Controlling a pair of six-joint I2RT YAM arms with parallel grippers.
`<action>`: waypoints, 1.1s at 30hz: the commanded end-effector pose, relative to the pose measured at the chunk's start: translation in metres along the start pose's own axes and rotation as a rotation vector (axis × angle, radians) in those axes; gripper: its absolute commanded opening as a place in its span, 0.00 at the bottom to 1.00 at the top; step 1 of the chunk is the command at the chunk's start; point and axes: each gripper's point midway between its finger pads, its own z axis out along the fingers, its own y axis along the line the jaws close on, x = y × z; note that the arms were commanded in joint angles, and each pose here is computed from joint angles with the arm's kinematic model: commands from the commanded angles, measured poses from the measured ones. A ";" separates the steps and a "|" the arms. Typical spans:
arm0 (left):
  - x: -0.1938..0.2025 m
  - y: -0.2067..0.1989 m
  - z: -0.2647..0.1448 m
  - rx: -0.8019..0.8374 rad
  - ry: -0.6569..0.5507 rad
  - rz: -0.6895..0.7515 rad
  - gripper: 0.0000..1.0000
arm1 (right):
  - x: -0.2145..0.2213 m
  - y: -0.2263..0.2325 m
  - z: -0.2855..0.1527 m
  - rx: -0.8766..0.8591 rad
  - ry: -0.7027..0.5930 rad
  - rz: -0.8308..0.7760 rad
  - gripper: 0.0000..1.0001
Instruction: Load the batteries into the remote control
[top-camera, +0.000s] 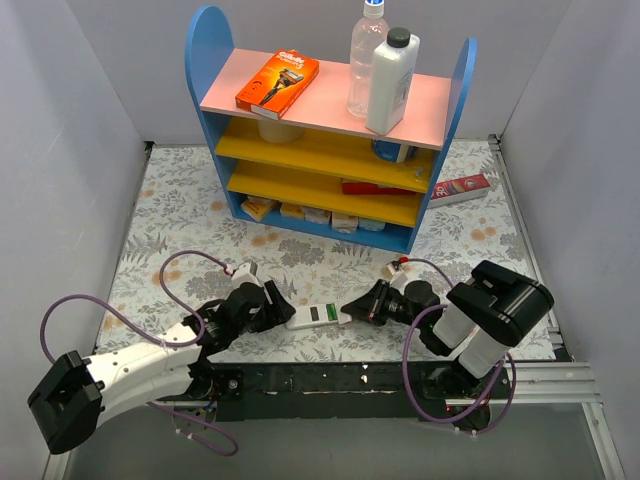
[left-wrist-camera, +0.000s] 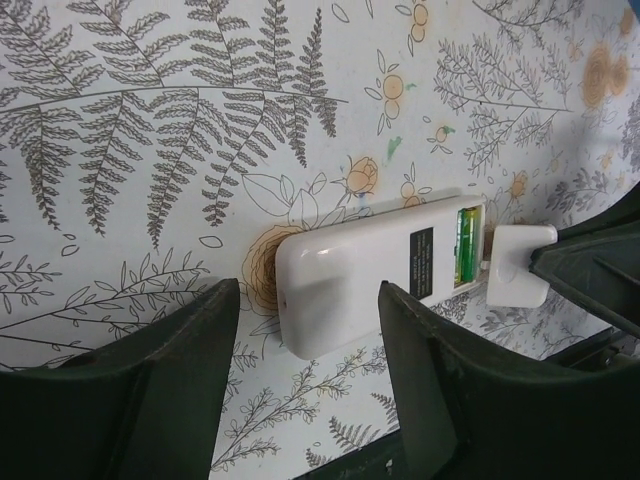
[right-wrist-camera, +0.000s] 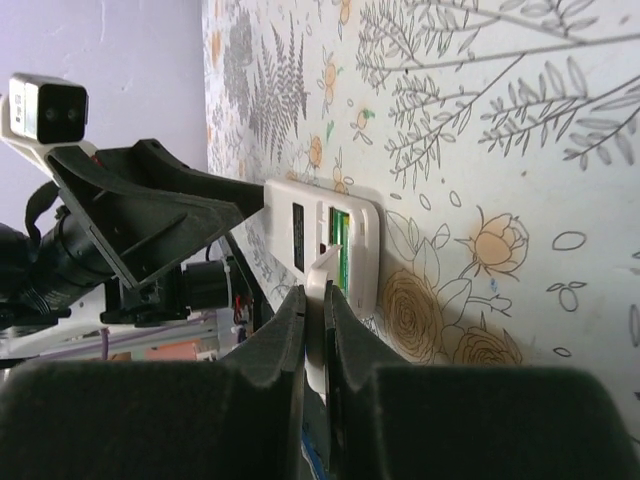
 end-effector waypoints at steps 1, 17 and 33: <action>-0.017 0.002 -0.006 -0.020 -0.073 -0.023 0.59 | -0.031 0.072 -0.032 -0.321 -0.191 -0.146 0.01; -0.094 -0.028 -0.071 0.052 -0.368 0.022 0.74 | -0.033 0.010 -0.028 -0.110 -0.223 -0.100 0.08; -0.157 -0.033 -0.159 0.114 -0.667 0.068 0.80 | -0.019 -0.061 -0.050 0.199 -0.218 -0.075 0.61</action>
